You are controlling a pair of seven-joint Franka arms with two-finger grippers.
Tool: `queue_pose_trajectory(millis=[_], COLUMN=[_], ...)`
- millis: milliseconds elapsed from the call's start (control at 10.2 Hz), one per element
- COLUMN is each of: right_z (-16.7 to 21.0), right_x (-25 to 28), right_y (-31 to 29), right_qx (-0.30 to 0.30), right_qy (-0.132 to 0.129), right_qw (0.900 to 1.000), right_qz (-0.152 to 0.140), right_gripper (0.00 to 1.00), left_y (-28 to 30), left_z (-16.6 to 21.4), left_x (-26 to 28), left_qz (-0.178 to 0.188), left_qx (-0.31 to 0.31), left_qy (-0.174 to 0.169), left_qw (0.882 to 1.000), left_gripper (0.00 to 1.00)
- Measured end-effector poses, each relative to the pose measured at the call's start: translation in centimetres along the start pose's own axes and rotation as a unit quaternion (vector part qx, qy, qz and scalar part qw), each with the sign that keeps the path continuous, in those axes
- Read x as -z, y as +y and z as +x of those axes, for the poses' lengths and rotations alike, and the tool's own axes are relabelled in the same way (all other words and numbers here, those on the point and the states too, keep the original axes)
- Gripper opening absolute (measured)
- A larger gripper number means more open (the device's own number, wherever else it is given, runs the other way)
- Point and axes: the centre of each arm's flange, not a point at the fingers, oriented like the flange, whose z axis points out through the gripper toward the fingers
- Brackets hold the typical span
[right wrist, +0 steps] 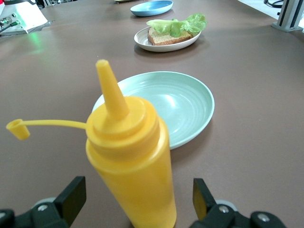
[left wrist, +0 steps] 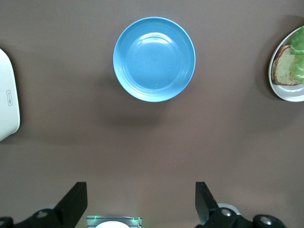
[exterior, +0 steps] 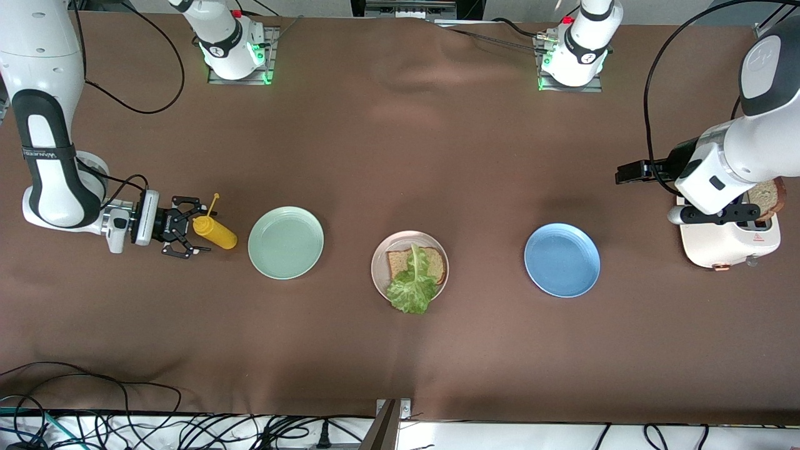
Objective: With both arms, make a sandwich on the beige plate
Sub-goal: 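Grasp the yellow mustard bottle with the right gripper, then lift the mustard bottle with the right gripper and carry it over the bread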
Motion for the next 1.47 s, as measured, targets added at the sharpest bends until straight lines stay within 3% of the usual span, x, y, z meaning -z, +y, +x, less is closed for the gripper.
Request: queue_pose_trajectory(millis=[196, 589, 688, 884, 982, 1179, 1473], right_z=[0.5, 1.1, 1.2, 2.3, 3.5, 7.7, 14.4], right_x=[-1.1, -1.3, -1.4, -1.4, -1.3, -2.0, -4.1], right_y=[0.0, 0.4, 0.5, 1.2, 1.9, 3.3, 5.0], right_qx=[0.003, -0.015, -0.025, -0.044, -0.048, -0.057, -0.064], right_qy=[0.006, 0.014, 0.014, 0.009, -0.009, -0.080, -0.157], right_qw=[1.000, 1.000, 1.000, 0.999, 0.999, 0.994, 0.983], right_qz=[0.008, 0.002, 0.002, 0.003, 0.011, 0.049, 0.072], right_gripper=[0.99, 0.39, 0.28, 0.19, 0.14, 0.14, 0.14], left_y=[0.0, 0.0, 0.0, 0.0, 0.0, 0.0, -0.1], left_z=[0.0, 0.0, 0.0, 0.0, 0.0, 0.0, 0.0], left_x=[0.0, 0.0, 0.0, 0.0, 0.0, 0.0, 0.0], left_qz=[0.000, 0.000, 0.000, 0.000, 0.000, 0.000, 0.000], left_qx=[0.000, 0.000, 0.000, 0.000, 0.000, 0.000, 0.001], left_qy=[0.000, 0.000, 0.000, 0.000, 0.000, 0.000, 0.000], left_qw=[1.000, 1.000, 1.000, 1.000, 1.000, 1.000, 1.000], left_gripper=[1.00, 1.00, 1.00, 1.00, 1.00, 1.00, 1.00])
